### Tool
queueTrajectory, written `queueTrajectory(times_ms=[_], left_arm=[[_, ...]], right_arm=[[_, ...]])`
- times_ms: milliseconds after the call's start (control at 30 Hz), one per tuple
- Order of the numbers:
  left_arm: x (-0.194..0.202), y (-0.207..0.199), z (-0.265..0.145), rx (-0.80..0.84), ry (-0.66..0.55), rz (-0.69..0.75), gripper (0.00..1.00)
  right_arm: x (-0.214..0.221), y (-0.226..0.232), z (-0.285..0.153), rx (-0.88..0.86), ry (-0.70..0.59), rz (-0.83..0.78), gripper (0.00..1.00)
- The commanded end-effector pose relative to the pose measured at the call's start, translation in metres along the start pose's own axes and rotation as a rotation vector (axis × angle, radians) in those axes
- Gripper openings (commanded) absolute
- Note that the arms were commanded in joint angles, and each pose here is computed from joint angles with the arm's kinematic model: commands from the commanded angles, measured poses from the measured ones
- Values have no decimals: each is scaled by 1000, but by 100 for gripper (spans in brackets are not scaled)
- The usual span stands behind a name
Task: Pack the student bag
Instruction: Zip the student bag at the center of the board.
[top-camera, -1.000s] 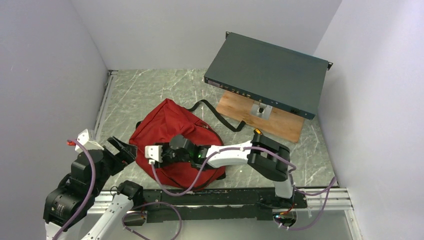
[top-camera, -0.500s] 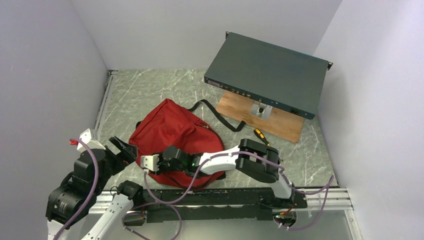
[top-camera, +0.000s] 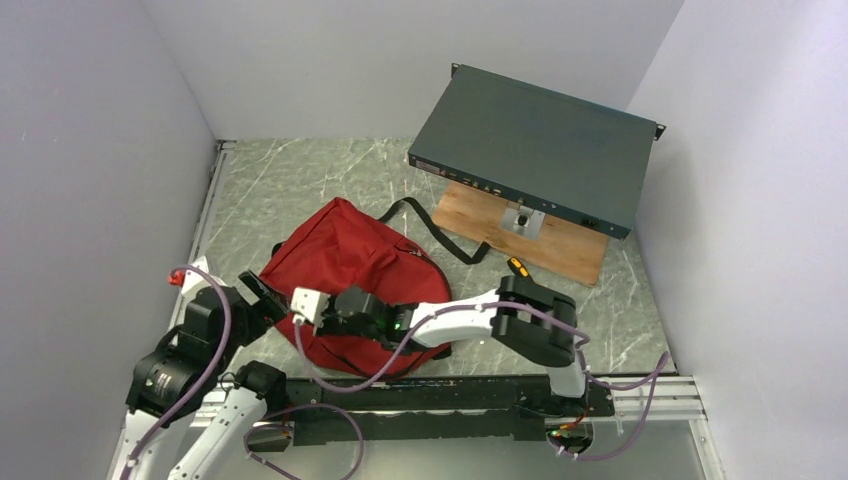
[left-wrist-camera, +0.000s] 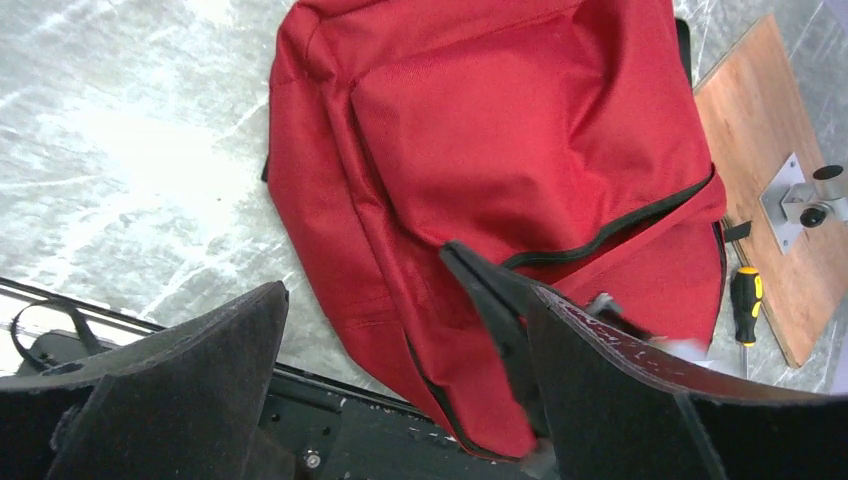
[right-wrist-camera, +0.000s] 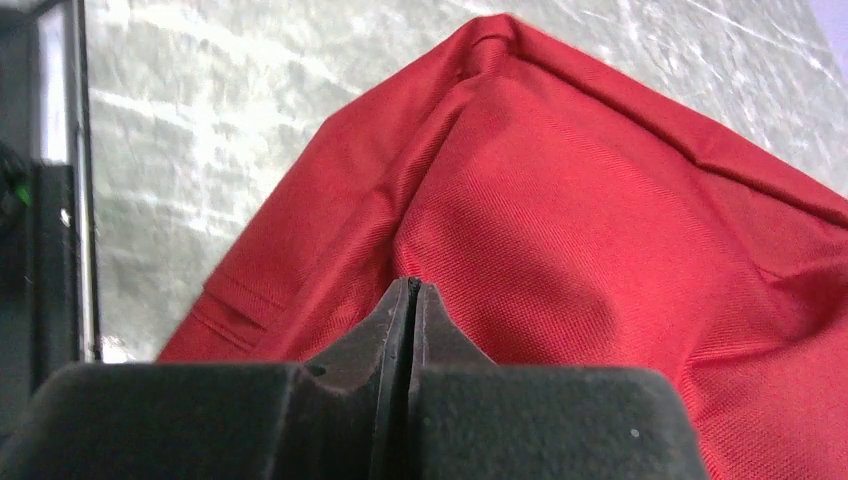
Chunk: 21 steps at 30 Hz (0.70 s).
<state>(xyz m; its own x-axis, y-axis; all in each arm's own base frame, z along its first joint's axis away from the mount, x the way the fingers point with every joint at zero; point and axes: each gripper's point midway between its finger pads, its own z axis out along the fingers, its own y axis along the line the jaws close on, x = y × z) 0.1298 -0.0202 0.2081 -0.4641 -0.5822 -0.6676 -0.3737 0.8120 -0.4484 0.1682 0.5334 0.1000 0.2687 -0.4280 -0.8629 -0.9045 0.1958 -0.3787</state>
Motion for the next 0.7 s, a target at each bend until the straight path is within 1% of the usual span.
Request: queueTrajectory(times_ms=[0, 100, 233, 367, 433, 500, 567, 633, 667], left_arm=[[7, -13, 17, 42, 6, -101, 93], [18, -16, 28, 45, 35, -145, 92], [29, -15, 41, 33, 54, -220, 92], [39, -13, 54, 38, 56, -294, 86], [44, -16, 59, 70, 58, -307, 82], [51, -20, 63, 109, 72, -326, 76], [58, -25, 66, 158, 89, -337, 78], [63, -36, 67, 253, 96, -306, 82], [65, -43, 67, 304, 99, -283, 83]], right_arm=[[-68, -41, -31, 58, -162, 324, 0], [-82, -36, -41, -37, -213, 475, 0], [-88, -42, -47, -133, -254, 686, 0], [-86, -50, -51, -217, -264, 869, 0], [-84, -58, -52, -219, -256, 938, 0], [-80, -67, -54, -183, -236, 995, 0], [-76, -76, -56, -123, -227, 1057, 0], [-71, -85, -59, -61, -221, 1118, 0], [-67, -90, -60, -27, -213, 1149, 0]])
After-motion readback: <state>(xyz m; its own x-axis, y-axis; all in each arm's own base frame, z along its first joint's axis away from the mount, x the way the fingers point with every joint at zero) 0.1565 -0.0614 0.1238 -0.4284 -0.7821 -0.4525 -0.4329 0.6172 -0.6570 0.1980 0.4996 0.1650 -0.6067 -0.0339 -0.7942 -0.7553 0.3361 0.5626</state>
